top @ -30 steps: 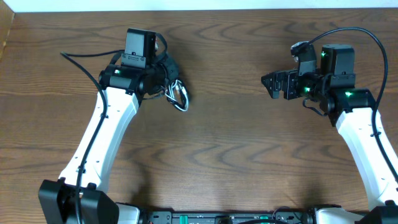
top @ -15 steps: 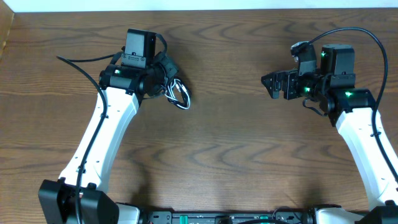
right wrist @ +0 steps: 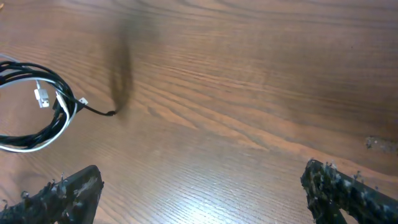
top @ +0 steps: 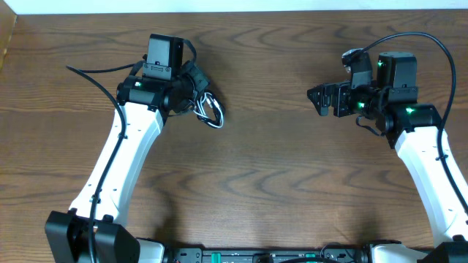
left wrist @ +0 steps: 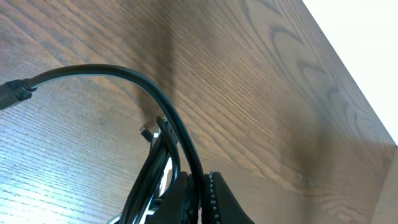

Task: Untangle cables

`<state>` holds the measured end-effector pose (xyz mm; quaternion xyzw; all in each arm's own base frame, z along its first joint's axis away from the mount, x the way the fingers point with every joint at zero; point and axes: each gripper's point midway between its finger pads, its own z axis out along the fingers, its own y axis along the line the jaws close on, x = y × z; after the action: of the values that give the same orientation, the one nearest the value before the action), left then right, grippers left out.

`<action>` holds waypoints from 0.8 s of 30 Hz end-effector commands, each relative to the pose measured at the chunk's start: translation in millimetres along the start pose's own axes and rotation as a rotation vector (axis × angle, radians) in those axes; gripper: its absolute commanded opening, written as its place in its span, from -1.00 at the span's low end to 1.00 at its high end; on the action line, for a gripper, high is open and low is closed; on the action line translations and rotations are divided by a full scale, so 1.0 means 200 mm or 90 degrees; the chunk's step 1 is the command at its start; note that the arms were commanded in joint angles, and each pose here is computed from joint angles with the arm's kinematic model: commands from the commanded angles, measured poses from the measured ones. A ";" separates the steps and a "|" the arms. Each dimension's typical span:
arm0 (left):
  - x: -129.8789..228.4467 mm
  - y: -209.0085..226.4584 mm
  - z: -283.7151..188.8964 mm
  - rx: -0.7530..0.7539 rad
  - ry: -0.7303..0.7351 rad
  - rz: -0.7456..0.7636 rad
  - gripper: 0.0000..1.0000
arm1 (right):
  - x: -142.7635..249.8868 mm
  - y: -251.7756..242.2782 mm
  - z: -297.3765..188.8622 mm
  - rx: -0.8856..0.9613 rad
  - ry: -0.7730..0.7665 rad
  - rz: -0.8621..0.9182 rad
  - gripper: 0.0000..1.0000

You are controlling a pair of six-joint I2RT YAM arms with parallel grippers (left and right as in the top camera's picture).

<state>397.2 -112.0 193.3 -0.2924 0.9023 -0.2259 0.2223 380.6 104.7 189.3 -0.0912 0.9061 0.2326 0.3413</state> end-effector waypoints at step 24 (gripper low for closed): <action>0.32 -0.14 -0.07 0.187 0.183 0.322 -0.85 | 0.00 -0.01 0.01 0.010 0.003 -0.006 0.98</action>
<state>366.1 -154.1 195.0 -0.0422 0.9378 -0.2893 0.1873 381.0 103.6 188.8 -0.0899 0.9071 0.2291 0.3416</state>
